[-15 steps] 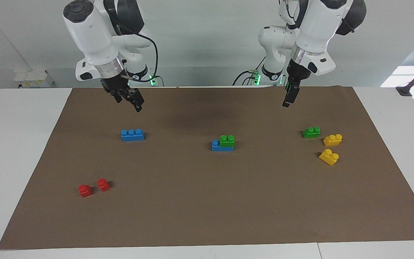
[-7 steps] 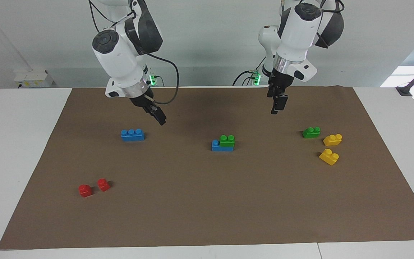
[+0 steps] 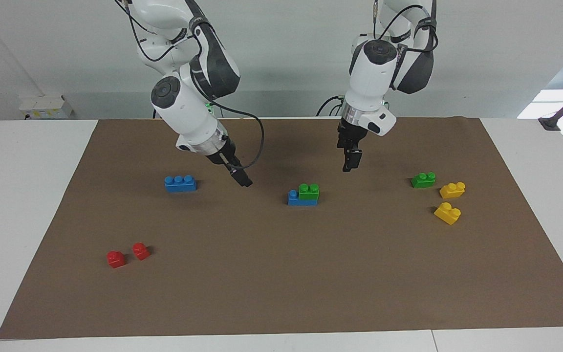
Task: Remove green block with left arm and hold with right
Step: 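Reach the left gripper toward the joined green-blue brick while the right gripper follows, then grasp the green half with the left gripper while the right gripper grasps blue, then pull the green brick away with the left gripper while the right gripper holds blue, then carry the green brick toward the yellow bricks while the right gripper carries blue, then lower and release the green brick while the right gripper releases the blue brick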
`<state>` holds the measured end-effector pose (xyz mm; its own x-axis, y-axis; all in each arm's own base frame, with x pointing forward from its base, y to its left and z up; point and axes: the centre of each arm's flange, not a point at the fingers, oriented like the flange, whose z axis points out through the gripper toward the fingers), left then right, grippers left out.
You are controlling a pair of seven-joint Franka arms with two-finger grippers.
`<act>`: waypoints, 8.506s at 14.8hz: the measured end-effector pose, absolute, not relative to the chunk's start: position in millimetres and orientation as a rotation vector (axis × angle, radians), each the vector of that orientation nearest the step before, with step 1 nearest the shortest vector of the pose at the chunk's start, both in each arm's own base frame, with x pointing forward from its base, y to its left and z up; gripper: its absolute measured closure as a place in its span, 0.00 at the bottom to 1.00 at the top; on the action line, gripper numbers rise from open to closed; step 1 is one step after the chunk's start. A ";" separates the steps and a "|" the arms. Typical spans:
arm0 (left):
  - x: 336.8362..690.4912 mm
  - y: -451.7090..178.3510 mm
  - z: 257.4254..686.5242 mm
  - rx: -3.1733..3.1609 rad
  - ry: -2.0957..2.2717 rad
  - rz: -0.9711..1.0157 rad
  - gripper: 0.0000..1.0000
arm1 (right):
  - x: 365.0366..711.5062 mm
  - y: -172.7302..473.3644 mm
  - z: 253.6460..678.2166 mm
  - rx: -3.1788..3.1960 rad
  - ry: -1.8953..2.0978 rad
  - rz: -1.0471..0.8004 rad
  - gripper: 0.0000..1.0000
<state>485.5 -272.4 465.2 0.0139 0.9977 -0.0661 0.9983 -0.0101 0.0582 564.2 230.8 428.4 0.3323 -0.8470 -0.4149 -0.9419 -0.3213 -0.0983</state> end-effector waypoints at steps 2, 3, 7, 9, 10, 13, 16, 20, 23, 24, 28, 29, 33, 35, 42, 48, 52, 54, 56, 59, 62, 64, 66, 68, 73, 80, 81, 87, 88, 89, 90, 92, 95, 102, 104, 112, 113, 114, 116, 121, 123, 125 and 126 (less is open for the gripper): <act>490.0 -275.2 452.3 2.145 2.181 -0.017 0.00 | 568.4 245.1 411.8 -2.162 1.698 0.458 0.00; 491.1 -279.6 446.5 2.127 2.194 -0.019 0.00 | 568.8 254.2 403.9 -2.123 1.736 0.467 0.00; 491.1 -290.8 438.2 2.084 2.217 -0.020 0.00 | 566.6 284.7 376.4 -1.996 1.820 0.536 0.00; 491.9 -289.9 438.4 2.079 2.218 -0.019 0.00 | 567.2 290.7 363.3 -1.963 1.841 0.556 0.00; 492.1 -289.7 438.5 2.078 2.219 -0.019 0.00 | 568.5 291.2 357.4 -1.951 1.850 0.559 0.00; 492.3 -289.5 438.6 2.072 2.223 -0.019 0.00 | 567.8 300.5 340.3 -1.952 1.855 0.547 0.00; 492.4 -289.4 438.6 2.050 2.243 -0.020 0.00 | 564.8 314.4 323.7 -1.957 1.851 0.525 0.00; 492.1 -289.4 437.9 2.009 2.282 -0.023 0.00 | 564.3 316.9 315.8 -1.965 1.849 0.525 0.00; 489.9 -290.3 434.2 2.008 2.293 -0.027 0.00 | 564.8 318.2 310.2 -1.975 1.835 0.511 0.00; 486.5 -294.3 430.2 2.023 2.290 -0.030 0.00 | 564.3 320.7 306.4 -1.977 1.832 0.504 0.00; 472.8 -323.3 411.9 2.024 2.303 -0.043 0.00 | 560.5 331.3 289.9 -1.985 1.828 0.486 0.00; 472.3 -326.2 409.5 2.012 2.309 -0.044 0.00 | 559.2 333.8 288.6 -1.990 1.823 0.485 0.00; 474.2 -330.7 400.2 1.969 2.329 -0.045 0.00 | 556.5 340.1 284.2 -1.999 1.811 0.474 0.00; 475.5 -331.9 394.7 1.957 2.329 -0.045 0.00 | 555.2 342.1 280.2 -2.007 1.807 0.474 0.00; 479.7 -334.1 378.1 1.942 2.322 -0.046 0.00 | 557.7 340.6 278.2 -1.992 1.809 0.447 0.19; 484.0 -338.2 356.3 1.932 2.322 -0.050 0.00 | 557.9 340.2 277.6 -1.968 1.822 0.461 0.66; 481.2 -348.9 345.3 1.933 2.316 -0.055 0.00 | 557.2 341.7 277.8 -1.989 1.795 0.452 0.66; 480.5 -351.3 346.5 1.927 2.318 -0.056 0.00 | 555.9 344.4 278.1 -1.990 1.789 0.447 0.66; 481.5 -351.7 348.0 1.920 2.316 -0.055 0.00 | 555.7 344.8 277.2 -1.962 1.803 0.455 0.66; 483.6 -351.3 350.3 1.913 2.314 -0.053 0.07 | 555.4 343.9 275.7 -1.939 1.815 0.463 0.66; 483.2 -352.6 351.0 1.914 2.311 -0.053 0.11 | 555.1 343.9 275.6 -1.938 1.816 0.461 0.66; 482.2 -354.1 351.2 1.917 2.307 -0.053 0.10 | 555.0 344.0 275.6 -1.938 1.815 0.460 0.66; 485.3 -353.8 354.7 1.905 2.301 -0.050 0.24 | 554.6 344.1 275.6 -1.945 1.807 0.458 0.66; 491.0 -351.3 359.9 1.889 2.298 -0.043 0.47 | 554.4 344.2 275.6 -1.949 1.802 0.456 0.66; 495.2 -350.9 363.9 1.897 2.273 -0.017 0.63 | 554.0 344.9 275.8 -1.953 1.794 0.450 0.66; 509.6 -341.8 376.9 1.916 2.320 -0.023 0.64 | 554.2 354.9 281.8 -1.939 1.773 0.417 0.66; 512.6 -339.2 381.6 1.917 2.328 -0.024 0.64 | 554.5 355.0 282.0 -1.936 1.774 0.413 0.66; 535.2 -299.3 425.1 1.848 2.348 0.003 0.64 | 553.3 350.7 276.0 -1.938 1.788 0.415 0.66; 534.1 -295.4 429.4 1.868 2.346 0.004 0.64 | 553.6 350.3 276.0 -1.938 1.789 0.416 0.66; 534.4 -288.6 433.1 1.899 2.338 0.006 0.64 | 554.8 348.2 276.0 -1.937 1.793 0.422 0.66; 535.9 -278.9 436.0 1.941 2.325 0.007 0.64 | 557.8 343.2 276.1 -1.936 1.801 0.437 0.66; 543.1 -252.4 438.3 2.046 2.274 0.009 0.64 | 573.2 319.7 279.9 -1.936 1.819 0.498 0.66; 560.9 -199.7 432.9 2.192 2.165 0.014 0.64 | 615.1 260.7 316.9 -1.978 1.794 0.591 0.66; 571.4 -78.3 394.3 2.541 1.791 0.018 0.64 | 661.7 111.5 368.3 -2.126 1.634 0.595 0.66; 571.7 -57.9 385.1 2.596 1.707 0.025 0.64 | 663.7 73.1 361.6 -2.173 1.609 0.573 0.66; 581.5 -35.7 340.0 2.690 1.537 0.044 0.64 | 657.9 -49.7 325.7 -2.260 1.514 0.516 0.66; 582.4 -35.7 335.8 2.697 1.524 0.044 0.64 | 655.4 -55.1 321.8 -2.259 1.514 0.521 0.66; 583.3 -35.8 332.8 2.700 1.518 0.047 0.64 | 652.7 -60.3 318.0 -2.256 1.519 0.529 0.66; 584.4 -35.8 328.4 2.706 1.504 0.048 0.64 | 646.8 -70.2 309.9 -2.253 1.520 0.542 0.66; 585.3 -35.7 326.7 2.747 1.425 0.057 0.64 | 635.1 -68.5 288.2 -2.254 1.536 0.547 0.66; 585.3 -35.6 326.6 2.781 1.358 0.059 0.64 | 631.9 -64.9 281.7 -2.256 1.543 0.536 0.66; 585.3 -35.5 326.6 2.800 1.320 0.060 0.64 | 628.8 -63.8 280.3 -2.254 1.552 0.537 0.66; 585.3 -35.6 326.6 2.804 1.312 0.060 0.64 | 628.1 -63.7 280.9 -2.253 1.557 0.536 0.66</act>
